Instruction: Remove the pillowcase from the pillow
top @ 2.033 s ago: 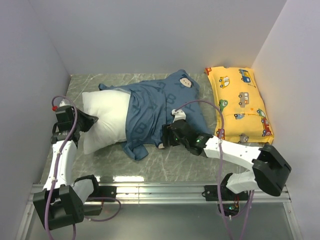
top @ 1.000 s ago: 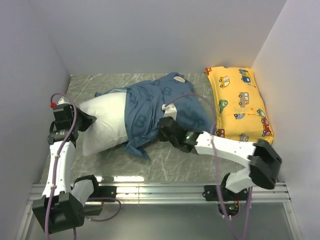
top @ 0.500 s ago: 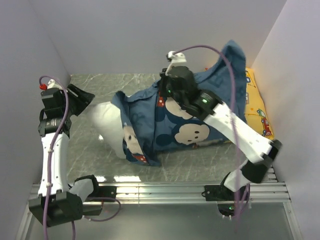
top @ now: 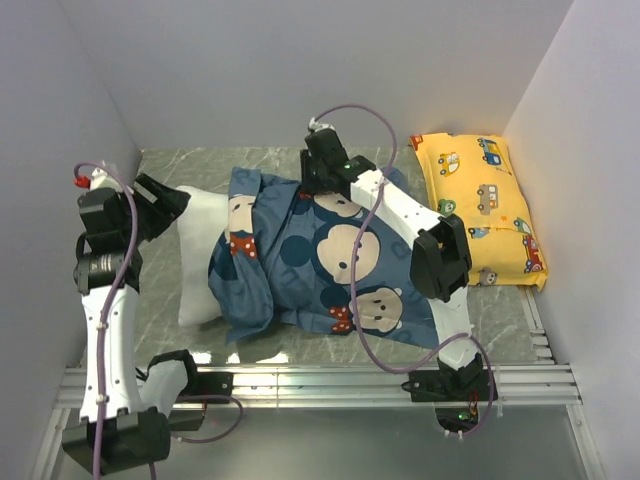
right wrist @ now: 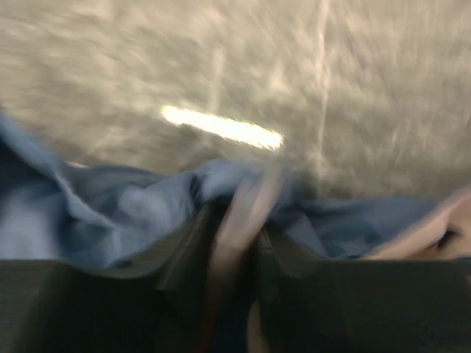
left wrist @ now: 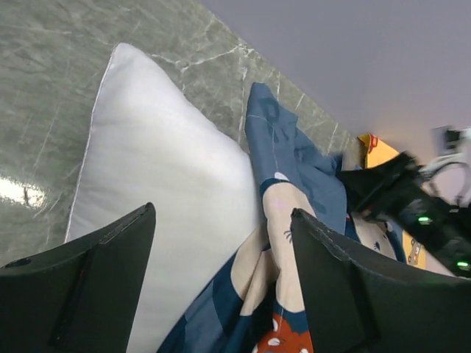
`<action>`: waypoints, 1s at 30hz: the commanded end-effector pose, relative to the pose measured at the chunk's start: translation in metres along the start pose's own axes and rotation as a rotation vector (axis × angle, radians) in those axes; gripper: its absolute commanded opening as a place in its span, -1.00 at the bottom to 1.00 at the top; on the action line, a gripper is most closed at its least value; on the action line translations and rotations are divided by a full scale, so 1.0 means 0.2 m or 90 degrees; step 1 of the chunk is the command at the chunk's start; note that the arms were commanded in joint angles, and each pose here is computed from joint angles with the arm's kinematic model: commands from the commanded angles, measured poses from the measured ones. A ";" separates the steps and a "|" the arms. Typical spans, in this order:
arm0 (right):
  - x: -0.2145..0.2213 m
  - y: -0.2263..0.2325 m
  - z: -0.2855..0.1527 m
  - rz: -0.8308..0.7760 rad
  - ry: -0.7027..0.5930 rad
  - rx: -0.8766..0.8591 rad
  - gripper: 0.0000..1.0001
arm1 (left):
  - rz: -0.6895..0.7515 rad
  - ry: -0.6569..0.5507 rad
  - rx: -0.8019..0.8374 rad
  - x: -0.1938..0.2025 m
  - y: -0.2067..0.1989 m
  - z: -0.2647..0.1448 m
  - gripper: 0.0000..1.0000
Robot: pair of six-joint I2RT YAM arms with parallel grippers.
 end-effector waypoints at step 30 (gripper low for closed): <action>0.63 0.78 -0.72 -0.155 -0.034 -0.223 0.17 | -0.157 0.182 -0.072 0.52 0.45 0.22 0.30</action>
Point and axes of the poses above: each gripper's point midway between its finger pads, its own z axis out along the fingers, its own y axis along the line the jaws close on, x = y × z, the point moved 9 cm from there along -z, back along the fingers, and after that the axes turned 5 degrees about -z, right-handed, at the moved point
